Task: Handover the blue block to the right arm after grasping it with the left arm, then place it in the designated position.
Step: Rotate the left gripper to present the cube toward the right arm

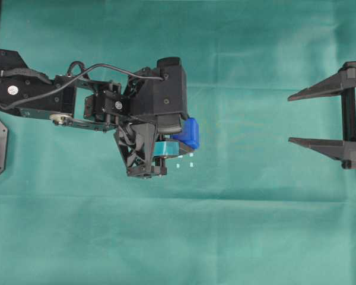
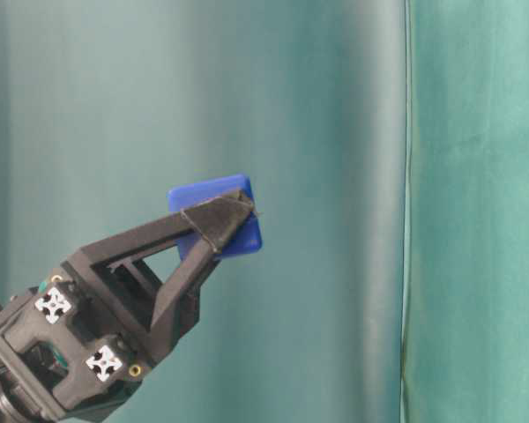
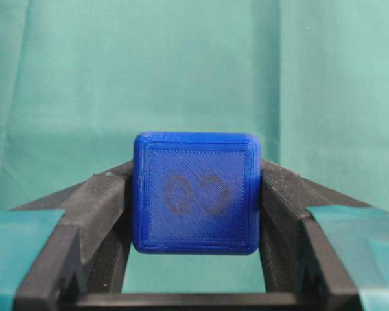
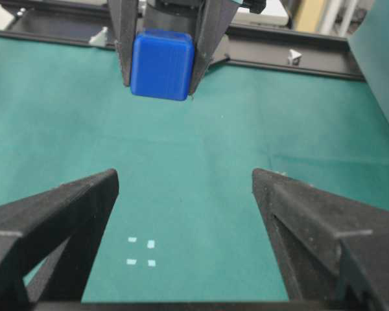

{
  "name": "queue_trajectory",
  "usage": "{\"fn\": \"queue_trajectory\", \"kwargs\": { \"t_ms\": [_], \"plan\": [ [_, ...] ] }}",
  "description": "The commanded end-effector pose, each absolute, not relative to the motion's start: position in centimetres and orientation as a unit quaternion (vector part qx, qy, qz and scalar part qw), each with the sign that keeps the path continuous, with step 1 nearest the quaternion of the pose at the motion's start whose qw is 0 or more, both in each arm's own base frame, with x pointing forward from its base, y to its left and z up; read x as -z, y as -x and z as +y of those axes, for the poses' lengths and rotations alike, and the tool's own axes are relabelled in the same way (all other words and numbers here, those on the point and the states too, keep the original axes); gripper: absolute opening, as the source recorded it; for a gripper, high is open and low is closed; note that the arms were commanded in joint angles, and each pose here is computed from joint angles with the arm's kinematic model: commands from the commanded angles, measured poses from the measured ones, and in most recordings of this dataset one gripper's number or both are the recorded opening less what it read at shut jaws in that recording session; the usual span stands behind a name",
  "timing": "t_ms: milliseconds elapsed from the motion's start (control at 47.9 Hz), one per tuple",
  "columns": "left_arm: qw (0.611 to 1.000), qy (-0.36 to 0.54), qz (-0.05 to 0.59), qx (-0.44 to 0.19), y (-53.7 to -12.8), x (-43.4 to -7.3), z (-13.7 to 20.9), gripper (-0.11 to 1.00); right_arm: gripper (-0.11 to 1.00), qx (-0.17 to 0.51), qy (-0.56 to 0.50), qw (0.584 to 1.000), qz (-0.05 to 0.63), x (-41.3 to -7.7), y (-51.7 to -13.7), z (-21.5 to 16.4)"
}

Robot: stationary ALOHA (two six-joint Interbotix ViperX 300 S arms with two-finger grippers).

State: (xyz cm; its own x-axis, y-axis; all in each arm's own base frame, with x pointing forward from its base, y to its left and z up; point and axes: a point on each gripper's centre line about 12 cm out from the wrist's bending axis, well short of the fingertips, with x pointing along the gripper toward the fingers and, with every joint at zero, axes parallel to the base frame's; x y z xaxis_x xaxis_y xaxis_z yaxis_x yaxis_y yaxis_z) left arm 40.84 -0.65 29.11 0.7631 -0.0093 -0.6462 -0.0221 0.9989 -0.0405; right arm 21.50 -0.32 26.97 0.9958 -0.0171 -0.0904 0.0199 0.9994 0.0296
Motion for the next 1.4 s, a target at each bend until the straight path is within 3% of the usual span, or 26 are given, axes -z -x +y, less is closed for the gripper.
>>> {"fn": "queue_trajectory", "kwargs": {
  "t_ms": [0, 773, 1148, 1378],
  "plan": [
    [0.949, 0.021, 0.316, -0.001, -40.7, -31.3, -0.8, 0.46, 0.95, 0.010, -0.014, 0.999, 0.033, -27.9, -21.8, -0.4],
    [0.950, 0.021, 0.313, -0.001, -40.5, -31.6, -0.7, 0.46, 0.95, 0.010, -0.014, 0.999, 0.034, -27.9, -21.8, -0.4],
    [0.967, 0.021, 0.254, 0.001, -39.0, -33.7, -0.7, 0.46, 0.95, 0.010, -0.014, 0.999, 0.032, -28.0, -21.8, -0.4],
    [0.984, 0.021, 0.176, 0.005, -38.0, -34.9, -0.7, 0.46, 0.95, 0.010, -0.013, 0.999, 0.034, -27.9, -21.8, -0.4]
  ]
}}
